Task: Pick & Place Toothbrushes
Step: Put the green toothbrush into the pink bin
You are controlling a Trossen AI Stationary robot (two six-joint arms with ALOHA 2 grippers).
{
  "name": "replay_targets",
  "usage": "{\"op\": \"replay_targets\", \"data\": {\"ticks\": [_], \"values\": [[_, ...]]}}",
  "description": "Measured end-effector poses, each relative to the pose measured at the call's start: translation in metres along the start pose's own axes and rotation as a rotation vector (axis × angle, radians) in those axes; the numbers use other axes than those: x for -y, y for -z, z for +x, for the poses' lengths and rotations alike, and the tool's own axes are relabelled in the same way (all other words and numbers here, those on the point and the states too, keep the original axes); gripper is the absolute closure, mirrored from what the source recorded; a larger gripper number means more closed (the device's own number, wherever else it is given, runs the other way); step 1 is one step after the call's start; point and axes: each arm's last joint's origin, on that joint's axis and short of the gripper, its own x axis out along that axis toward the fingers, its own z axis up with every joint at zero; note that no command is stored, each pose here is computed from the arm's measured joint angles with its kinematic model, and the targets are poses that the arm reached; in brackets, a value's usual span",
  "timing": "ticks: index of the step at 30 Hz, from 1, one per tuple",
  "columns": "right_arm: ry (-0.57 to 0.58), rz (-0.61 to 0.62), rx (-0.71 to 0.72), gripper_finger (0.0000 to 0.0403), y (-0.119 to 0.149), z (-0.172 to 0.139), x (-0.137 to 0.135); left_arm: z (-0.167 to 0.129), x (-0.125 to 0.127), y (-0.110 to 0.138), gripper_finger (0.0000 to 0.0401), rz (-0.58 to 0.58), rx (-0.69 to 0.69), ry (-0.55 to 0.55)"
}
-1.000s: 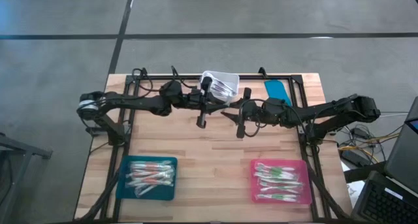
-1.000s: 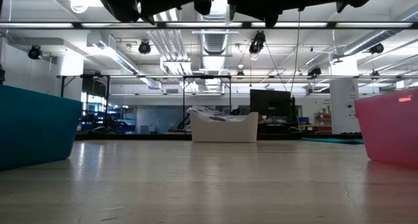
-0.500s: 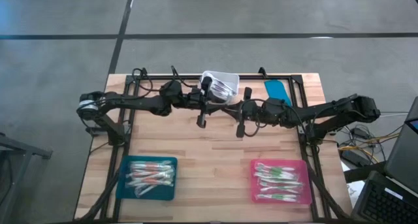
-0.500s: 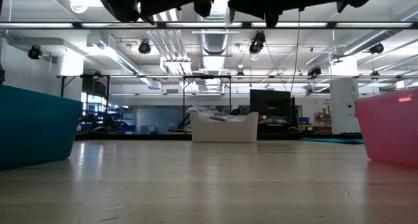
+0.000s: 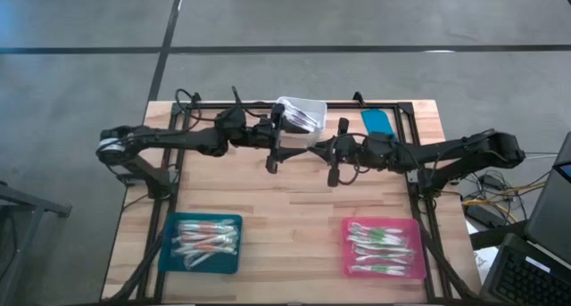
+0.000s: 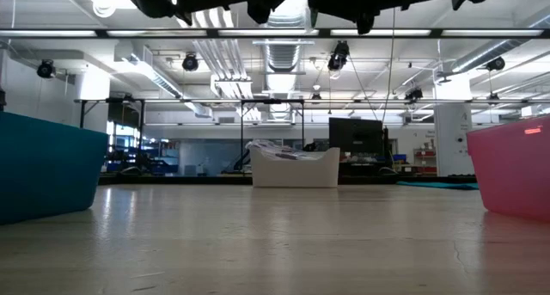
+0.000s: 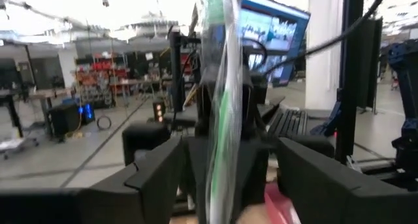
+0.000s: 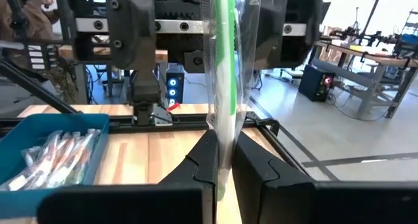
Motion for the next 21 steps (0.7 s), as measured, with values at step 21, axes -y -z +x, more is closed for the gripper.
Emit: {"op": "replay_targets", "data": {"ticks": [21], "values": [[-0.189, -0.080, -0.289, 0.0385, -0.009, -0.085, -0.014, -0.029, -0.010, -0.005, 0.0151, -0.044, -0.267, -0.217]]}}
